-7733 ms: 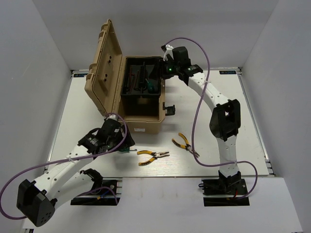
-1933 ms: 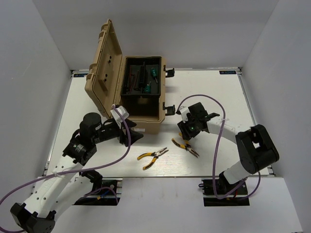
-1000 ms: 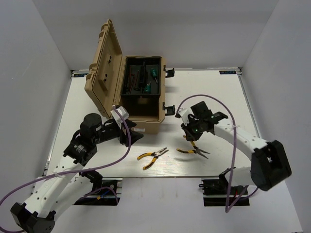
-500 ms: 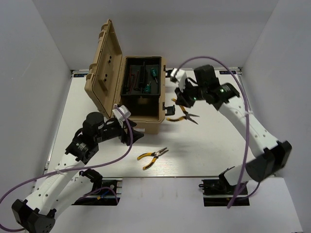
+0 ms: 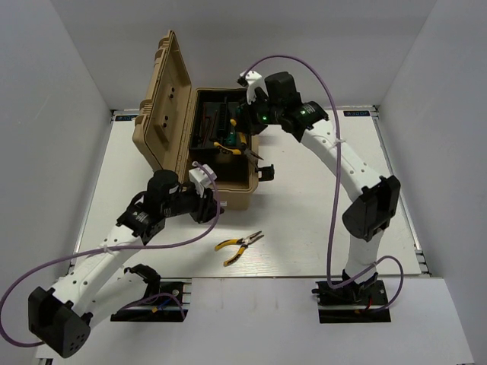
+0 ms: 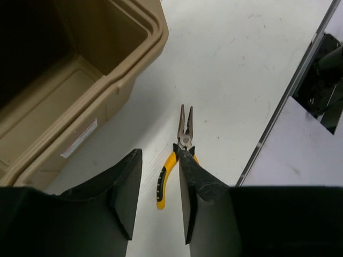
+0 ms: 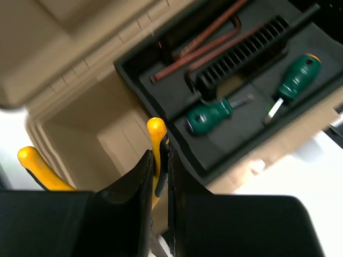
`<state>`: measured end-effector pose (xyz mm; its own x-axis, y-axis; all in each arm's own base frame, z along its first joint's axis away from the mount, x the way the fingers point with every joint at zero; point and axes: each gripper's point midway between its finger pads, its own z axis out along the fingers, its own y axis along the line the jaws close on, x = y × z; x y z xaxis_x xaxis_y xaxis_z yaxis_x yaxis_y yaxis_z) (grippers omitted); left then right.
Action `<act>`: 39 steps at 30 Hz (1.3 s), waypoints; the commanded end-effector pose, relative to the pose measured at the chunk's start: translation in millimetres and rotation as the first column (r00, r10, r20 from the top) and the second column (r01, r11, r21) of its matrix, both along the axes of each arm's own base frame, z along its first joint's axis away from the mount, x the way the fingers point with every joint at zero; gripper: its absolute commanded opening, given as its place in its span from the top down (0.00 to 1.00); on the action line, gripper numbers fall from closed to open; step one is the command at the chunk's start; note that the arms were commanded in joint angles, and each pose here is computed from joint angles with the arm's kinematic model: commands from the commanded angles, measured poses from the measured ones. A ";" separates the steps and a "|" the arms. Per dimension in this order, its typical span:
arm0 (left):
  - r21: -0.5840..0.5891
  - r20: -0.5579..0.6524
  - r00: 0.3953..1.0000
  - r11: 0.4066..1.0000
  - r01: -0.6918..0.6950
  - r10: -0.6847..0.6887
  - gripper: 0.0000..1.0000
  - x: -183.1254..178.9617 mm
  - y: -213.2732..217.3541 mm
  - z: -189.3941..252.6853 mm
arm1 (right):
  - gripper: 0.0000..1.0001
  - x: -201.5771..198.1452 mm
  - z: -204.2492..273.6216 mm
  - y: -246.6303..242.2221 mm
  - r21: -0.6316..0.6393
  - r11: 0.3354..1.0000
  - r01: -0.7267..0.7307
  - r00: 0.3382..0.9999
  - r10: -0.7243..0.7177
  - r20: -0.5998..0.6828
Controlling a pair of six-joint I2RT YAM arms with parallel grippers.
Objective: Sort the tools into containers
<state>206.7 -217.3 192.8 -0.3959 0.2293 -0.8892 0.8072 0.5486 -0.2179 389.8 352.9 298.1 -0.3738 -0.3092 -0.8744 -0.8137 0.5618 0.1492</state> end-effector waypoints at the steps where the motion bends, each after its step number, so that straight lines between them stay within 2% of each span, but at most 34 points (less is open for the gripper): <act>1: 0.004 -0.016 0.998 0.999 0.053 -0.053 0.54 -8.5 -5.3 -3.2 | 1.00 7.3 55.9 23.5 0.199 0.979 0.052 0.998 -0.055 0.007; 2: 0.016 -0.025 0.997 0.998 0.067 -0.067 0.50 -11.1 -6.8 -7.3 | 1.00 10.2 47.3 28.3 0.212 0.975 0.071 0.997 -0.063 -0.045; 8: 0.025 -0.031 0.995 0.995 0.093 -0.092 0.35 -17.0 -13.0 -10.2 | 1.00 26.0 6.4 42.8 0.205 0.969 0.136 0.984 -0.109 -0.139; 14: 0.107 -0.122 0.986 0.986 0.126 -0.113 0.34 -22.0 -20.8 -40.4 | 1.00 32.6 -38.1 44.6 0.132 0.980 0.148 0.979 -0.127 -0.157; 16: 0.145 -0.177 0.977 0.978 0.148 -0.122 0.33 -27.4 -23.3 -54.6 | 0.90 26.5 -47.4 42.4 0.117 0.985 0.129 0.979 -0.108 -0.170; 17: 0.161 -0.177 0.976 0.974 0.159 -0.130 0.33 -28.6 -24.8 -58.6 | 0.80 22.9 -44.6 42.8 0.121 0.986 0.117 0.982 -0.097 -0.163; 18: 0.175 -0.182 0.976 0.973 0.150 -0.118 0.33 -26.8 -23.5 -60.0 | 0.74 22.6 -43.1 41.0 0.122 0.986 0.116 0.982 -0.096 -0.162; 20: 0.220 -0.194 0.976 0.965 0.144 -0.102 0.33 -28.7 -22.4 -67.0 | 0.67 17.0 -44.2 39.1 0.116 0.988 0.101 0.984 -0.082 -0.158; 25: 0.296 -0.184 0.982 0.951 0.087 -0.033 0.32 -24.9 -15.7 -75.0 | 0.58 -0.6 -28.7 30.4 0.126 0.990 0.064 0.988 -0.045 -0.144; 26: 0.297 -0.173 0.984 0.951 0.087 -0.036 0.30 -24.4 -18.0 -71.9 | 0.58 -5.4 -12.1 24.1 0.144 0.987 0.064 0.991 -0.046 -0.124; 28: 0.311 -0.160 0.987 0.948 0.074 -0.025 0.30 -22.9 -17.0 -72.7 | 0.58 -12.9 -11.2 18.3 0.128 0.991 0.048 0.993 -0.034 -0.113; 30: 0.344 -0.169 0.986 0.937 0.057 0.002 0.30 -20.3 -15.6 -76.5 | 0.60 -17.2 5.6 -0.7 0.111 0.991 0.071 0.996 -0.064 -0.062; 32: 0.370 -0.172 0.985 0.927 0.064 0.000 0.30 -21.5 -18.0 -80.0 | 0.67 -19.5 4.8 -26.1 0.074 0.990 0.122 0.992 -0.118 -0.054; 35: 0.418 -0.190 0.982 0.906 0.070 0.012 0.30 -22.8 -20.1 -86.9 | 1.00 -26.4 5.7 -72.7 0.032 0.984 0.177 0.984 -0.177 0.007; 36: 0.426 -0.198 0.980 0.902 0.073 0.014 0.30 -22.9 -20.1 -90.3 | 1.00 -25.2 2.3 -86.8 0.024 0.979 0.201 0.979 -0.202 0.006; 37: 0.447 -0.221 0.975 0.889 0.096 0.006 0.30 -28.0 -20.5 -98.3 | 1.00 -34.2 -26.1 -107.0 -0.017 0.975 0.223 0.974 -0.224 -0.028; 38: 0.448 -0.222 0.975 0.889 0.096 0.006 0.30 -26.2 -22.5 -98.0 | 1.00 -35.0 -33.5 -119.1 -0.025 0.971 0.239 0.970 -0.240 -0.030; 39: 0.467 -0.230 0.973 0.878 0.107 0.004 0.32 -29.6 -22.1 -103.0 | 1.00 -45.7 -17.4 -130.3 0.010 0.968 0.252 0.968 -0.252 0.007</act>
<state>177.9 -238.9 89.0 -0.5431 0.6026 -0.5847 0.7999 0.5832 -0.1419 353.3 261.1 298.0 -0.4286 -0.1711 -0.8872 -0.6848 0.7020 0.1954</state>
